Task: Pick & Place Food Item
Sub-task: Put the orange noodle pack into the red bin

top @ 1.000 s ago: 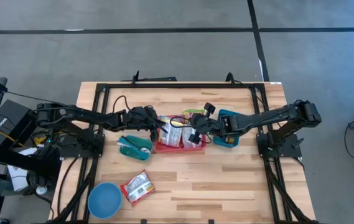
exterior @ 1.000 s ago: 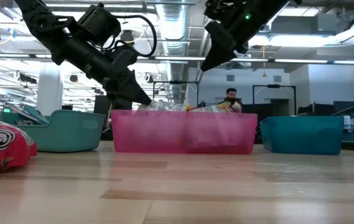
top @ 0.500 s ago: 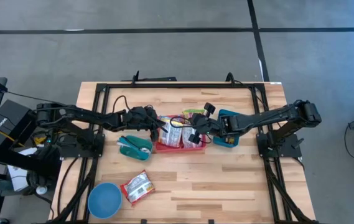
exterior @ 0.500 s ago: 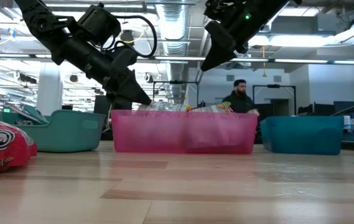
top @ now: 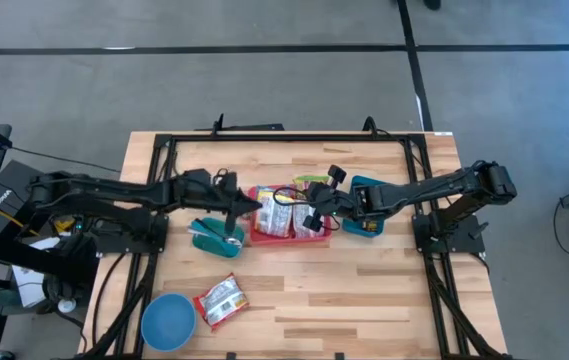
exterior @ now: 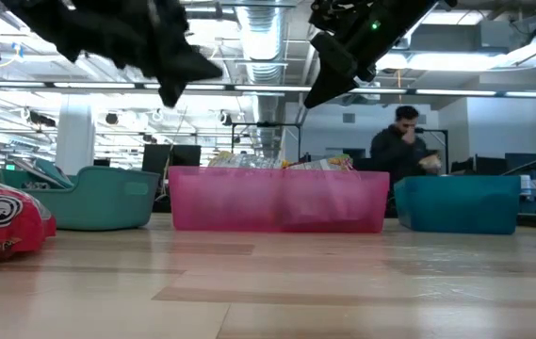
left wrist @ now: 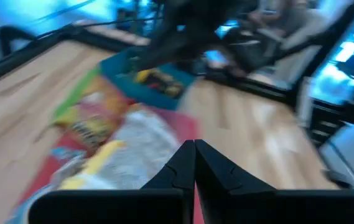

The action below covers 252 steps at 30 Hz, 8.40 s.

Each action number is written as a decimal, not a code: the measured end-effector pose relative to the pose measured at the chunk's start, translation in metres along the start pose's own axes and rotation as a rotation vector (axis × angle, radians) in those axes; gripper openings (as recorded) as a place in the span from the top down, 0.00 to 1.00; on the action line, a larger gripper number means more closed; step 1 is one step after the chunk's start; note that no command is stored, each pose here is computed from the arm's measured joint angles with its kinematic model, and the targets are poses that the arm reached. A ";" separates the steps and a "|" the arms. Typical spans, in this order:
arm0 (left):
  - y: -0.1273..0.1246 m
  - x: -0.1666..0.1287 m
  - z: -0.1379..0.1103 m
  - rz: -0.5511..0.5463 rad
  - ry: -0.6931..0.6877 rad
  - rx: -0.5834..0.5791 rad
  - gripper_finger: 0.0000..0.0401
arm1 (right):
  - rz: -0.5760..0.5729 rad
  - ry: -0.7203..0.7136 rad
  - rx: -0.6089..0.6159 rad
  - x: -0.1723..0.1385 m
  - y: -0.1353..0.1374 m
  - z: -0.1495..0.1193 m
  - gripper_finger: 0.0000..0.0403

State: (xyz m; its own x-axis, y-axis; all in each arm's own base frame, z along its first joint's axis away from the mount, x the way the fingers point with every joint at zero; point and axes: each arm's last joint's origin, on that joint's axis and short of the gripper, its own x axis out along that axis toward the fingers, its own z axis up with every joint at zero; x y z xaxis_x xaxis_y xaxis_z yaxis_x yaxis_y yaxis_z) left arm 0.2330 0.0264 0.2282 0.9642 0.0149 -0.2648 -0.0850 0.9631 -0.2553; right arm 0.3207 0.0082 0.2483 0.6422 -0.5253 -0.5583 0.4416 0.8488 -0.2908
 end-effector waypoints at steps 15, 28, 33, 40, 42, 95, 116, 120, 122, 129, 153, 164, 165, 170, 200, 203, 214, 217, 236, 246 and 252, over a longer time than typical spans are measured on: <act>-0.076 -0.032 0.001 -0.512 -0.025 0.171 0.99 | -0.001 0.000 0.000 0.000 0.000 0.000 1.00; -0.116 -0.047 -0.015 -0.694 0.036 0.208 0.99 | -0.001 0.000 0.000 0.000 0.000 0.000 1.00; -0.120 -0.049 -0.028 -0.523 0.124 0.142 1.00 | -0.001 0.000 0.000 0.000 0.000 0.000 1.00; -0.109 -0.051 -0.051 -0.257 0.350 -0.029 1.00 | -0.001 0.000 0.000 0.000 0.000 0.000 1.00; -0.106 -0.053 -0.057 -0.207 0.421 -0.081 1.00 | -0.001 0.000 0.000 0.000 0.000 0.000 1.00; -0.121 -0.027 -0.133 -0.157 0.939 -0.153 1.00 | -0.001 -0.001 0.001 0.000 0.000 0.000 1.00; -0.113 0.005 -0.116 -0.213 0.662 -0.073 1.00 | -0.001 0.000 0.001 0.000 0.000 0.000 1.00; -0.108 0.006 -0.114 -0.196 0.715 -0.236 1.00 | -0.001 0.000 0.001 0.000 0.000 0.000 1.00; -0.106 0.005 -0.114 -0.207 0.765 -0.301 1.00 | -0.001 0.000 0.001 0.000 0.000 0.000 1.00; -0.102 -0.007 -0.119 -0.176 0.913 -0.331 1.00 | 0.000 0.000 0.001 0.000 0.000 0.000 1.00; -0.109 -0.023 -0.133 -0.071 0.984 -0.241 1.00 | 0.000 0.000 0.000 0.000 0.000 0.000 1.00; -0.111 -0.011 -0.135 -0.108 0.945 -0.269 1.00 | 0.000 0.000 0.002 0.000 0.000 0.000 1.00; -0.111 -0.009 -0.134 -0.110 0.929 -0.274 1.00 | 0.000 0.000 0.002 0.000 0.000 0.000 1.00; -0.107 -0.003 -0.129 -0.121 0.877 -0.279 1.00 | 0.000 0.000 0.002 0.000 0.000 0.000 1.00; -0.096 -0.033 -0.106 -0.111 0.953 -0.343 1.00 | 0.008 0.003 -0.002 0.000 0.001 0.000 1.00; -0.099 -0.034 -0.107 -0.126 0.960 -0.327 1.00 | 0.008 0.002 -0.001 0.000 0.001 0.000 1.00; -0.106 -0.032 -0.105 -0.155 0.827 -0.182 1.00 | 0.008 0.002 -0.001 0.000 0.001 0.000 1.00; -0.110 -0.034 -0.106 -0.189 0.818 -0.095 1.00 | 0.008 0.002 -0.001 0.000 0.001 0.000 1.00; -0.108 -0.044 -0.116 -0.007 0.942 -0.316 0.94 | 0.011 0.002 0.000 0.000 0.001 0.000 1.00; -0.109 -0.043 -0.115 0.043 0.954 -0.460 0.78 | 0.012 0.002 0.001 0.000 0.001 0.000 1.00; -0.106 -0.043 -0.119 0.050 0.923 -0.478 0.72 | 0.012 0.002 0.002 0.000 0.001 0.000 1.00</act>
State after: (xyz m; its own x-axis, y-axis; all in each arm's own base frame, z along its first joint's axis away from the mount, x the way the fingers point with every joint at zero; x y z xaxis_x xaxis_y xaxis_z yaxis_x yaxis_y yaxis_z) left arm 0.1709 -0.1088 0.1556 0.4071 -0.3534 -0.8422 -0.4044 0.7570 -0.5131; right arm 0.3211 0.0087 0.2477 0.6459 -0.5151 -0.5634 0.4353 0.8548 -0.2825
